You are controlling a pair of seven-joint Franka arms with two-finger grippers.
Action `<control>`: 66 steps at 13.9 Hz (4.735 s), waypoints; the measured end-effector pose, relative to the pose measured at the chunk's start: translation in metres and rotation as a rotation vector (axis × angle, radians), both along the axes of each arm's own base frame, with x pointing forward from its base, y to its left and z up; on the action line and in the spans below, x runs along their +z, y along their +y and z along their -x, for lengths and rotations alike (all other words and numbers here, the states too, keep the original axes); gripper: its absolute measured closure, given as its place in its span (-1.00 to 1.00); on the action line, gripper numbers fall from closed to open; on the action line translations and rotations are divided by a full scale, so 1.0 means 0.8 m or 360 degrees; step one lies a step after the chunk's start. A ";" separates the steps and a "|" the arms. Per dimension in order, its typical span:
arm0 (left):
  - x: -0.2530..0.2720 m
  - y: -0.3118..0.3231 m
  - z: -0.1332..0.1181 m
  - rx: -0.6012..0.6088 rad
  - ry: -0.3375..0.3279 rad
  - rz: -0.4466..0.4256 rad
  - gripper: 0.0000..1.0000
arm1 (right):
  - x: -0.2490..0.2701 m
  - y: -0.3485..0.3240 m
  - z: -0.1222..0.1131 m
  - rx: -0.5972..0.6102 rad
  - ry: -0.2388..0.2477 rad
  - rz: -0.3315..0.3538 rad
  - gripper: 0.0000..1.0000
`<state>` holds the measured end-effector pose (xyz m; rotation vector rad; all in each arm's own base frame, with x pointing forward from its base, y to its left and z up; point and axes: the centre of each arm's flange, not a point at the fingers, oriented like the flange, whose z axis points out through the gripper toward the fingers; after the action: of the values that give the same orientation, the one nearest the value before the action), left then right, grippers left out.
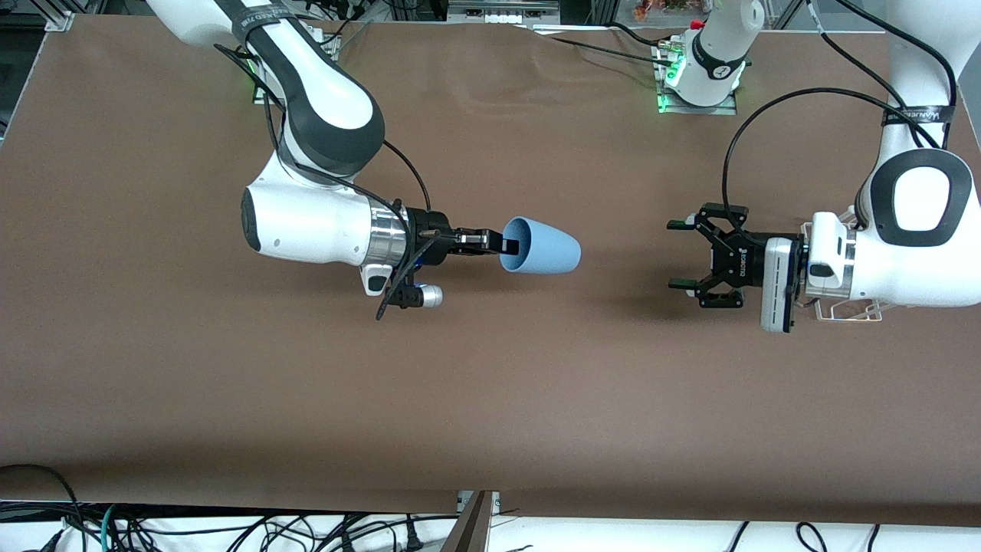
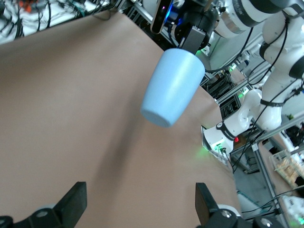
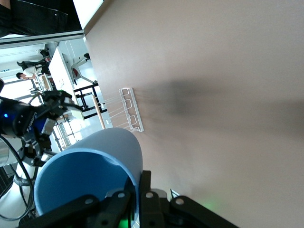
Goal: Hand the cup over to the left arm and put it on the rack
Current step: 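Move the open left gripper onto the cup's base, then close the left gripper on the cup and open the right gripper, then carry the cup toward the rack while the right gripper withdraws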
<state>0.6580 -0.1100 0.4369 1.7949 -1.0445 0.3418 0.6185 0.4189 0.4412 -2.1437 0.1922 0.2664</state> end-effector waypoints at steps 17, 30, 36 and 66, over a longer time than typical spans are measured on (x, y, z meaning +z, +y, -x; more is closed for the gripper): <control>0.066 -0.191 0.009 -0.0309 -0.0534 0.0055 -1.00 | 0.017 0.020 -0.002 -0.0021 -0.0009 -0.0040 0.91; 0.046 -0.218 0.016 -0.0374 -0.0613 -0.0179 -0.56 | 0.016 0.018 -0.004 -0.0032 -0.0012 -0.0039 0.91; 0.046 -0.217 0.016 -0.0366 -0.0604 -0.0182 -0.56 | 0.017 0.018 -0.004 -0.0032 -0.0015 -0.0041 0.83; -0.024 -0.075 0.117 -0.0516 0.0519 -0.3210 -0.56 | 0.071 -0.368 -0.073 0.0319 -0.0288 0.1164 -1.00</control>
<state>0.5646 -0.1703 0.4179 2.9428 -1.4464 -1.7782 0.6768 0.1243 0.4980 -2.9038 -0.0454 0.1200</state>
